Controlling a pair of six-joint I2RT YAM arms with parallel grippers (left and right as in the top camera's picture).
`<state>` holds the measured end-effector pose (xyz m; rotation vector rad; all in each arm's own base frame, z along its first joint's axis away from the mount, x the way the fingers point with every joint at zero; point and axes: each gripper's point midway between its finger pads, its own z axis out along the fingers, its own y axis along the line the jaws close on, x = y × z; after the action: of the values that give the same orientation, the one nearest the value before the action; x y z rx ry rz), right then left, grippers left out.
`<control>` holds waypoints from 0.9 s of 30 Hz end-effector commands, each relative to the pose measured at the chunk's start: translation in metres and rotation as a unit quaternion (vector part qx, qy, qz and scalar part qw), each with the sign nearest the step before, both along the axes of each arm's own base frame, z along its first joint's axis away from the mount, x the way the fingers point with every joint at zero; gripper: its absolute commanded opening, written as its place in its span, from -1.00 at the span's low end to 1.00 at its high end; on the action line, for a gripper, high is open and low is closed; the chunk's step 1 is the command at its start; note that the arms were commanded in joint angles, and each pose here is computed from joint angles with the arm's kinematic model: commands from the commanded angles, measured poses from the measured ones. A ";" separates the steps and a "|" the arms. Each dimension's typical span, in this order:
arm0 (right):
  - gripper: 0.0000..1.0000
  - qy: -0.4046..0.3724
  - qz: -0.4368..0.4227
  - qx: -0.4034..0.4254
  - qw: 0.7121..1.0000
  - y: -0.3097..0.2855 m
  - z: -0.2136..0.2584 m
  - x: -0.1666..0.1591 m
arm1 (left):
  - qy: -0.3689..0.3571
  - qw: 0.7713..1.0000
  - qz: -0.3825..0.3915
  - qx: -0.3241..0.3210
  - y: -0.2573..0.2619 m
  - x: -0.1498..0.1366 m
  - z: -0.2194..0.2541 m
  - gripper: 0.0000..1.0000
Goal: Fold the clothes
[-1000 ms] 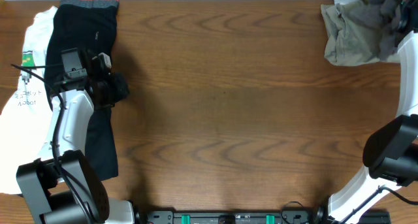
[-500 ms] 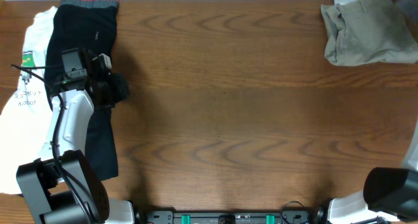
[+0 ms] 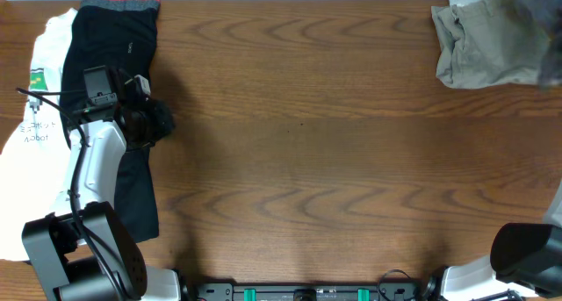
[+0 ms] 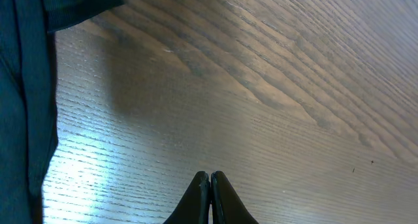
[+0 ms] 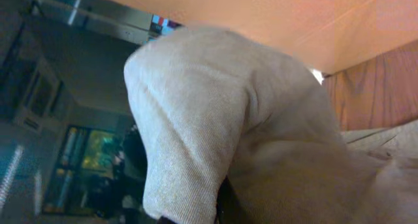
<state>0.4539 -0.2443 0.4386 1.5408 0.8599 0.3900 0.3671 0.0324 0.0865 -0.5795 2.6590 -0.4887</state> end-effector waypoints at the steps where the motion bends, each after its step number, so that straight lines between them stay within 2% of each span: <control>1: -0.92 -0.077 -0.022 0.062 0.995 -0.005 0.006 0.000 | 0.011 1.000 0.000 -0.001 -0.001 -0.004 -0.007 -0.88; 6: -0.86 -0.162 0.006 0.183 0.970 0.002 -0.017 0.033 | 0.011 1.000 0.000 -0.001 -0.001 -0.004 -0.007 -0.88; 8: -0.97 -0.176 0.023 0.182 0.967 0.003 -0.019 0.048 | 0.011 1.000 0.000 -0.001 -0.001 -0.004 -0.007 -0.88; 14: -0.98 -0.228 0.068 0.139 0.961 0.006 -0.024 0.101 | 0.013 1.000 0.000 -0.001 -0.001 -0.004 -0.007 -0.88; 20: -0.97 -0.287 0.096 0.110 0.947 0.009 -0.033 0.137 | 0.007 1.000 0.001 0.000 -0.001 -0.002 -0.006 -0.87; 27: -0.97 -0.288 0.104 0.099 0.947 0.021 -0.080 0.172 | 0.003 1.000 0.000 0.001 0.000 0.000 -0.005 -0.88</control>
<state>0.6153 -0.2345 0.3644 1.4252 0.5134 1.0515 0.3690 0.0329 0.0870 -0.5793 2.6500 -0.4879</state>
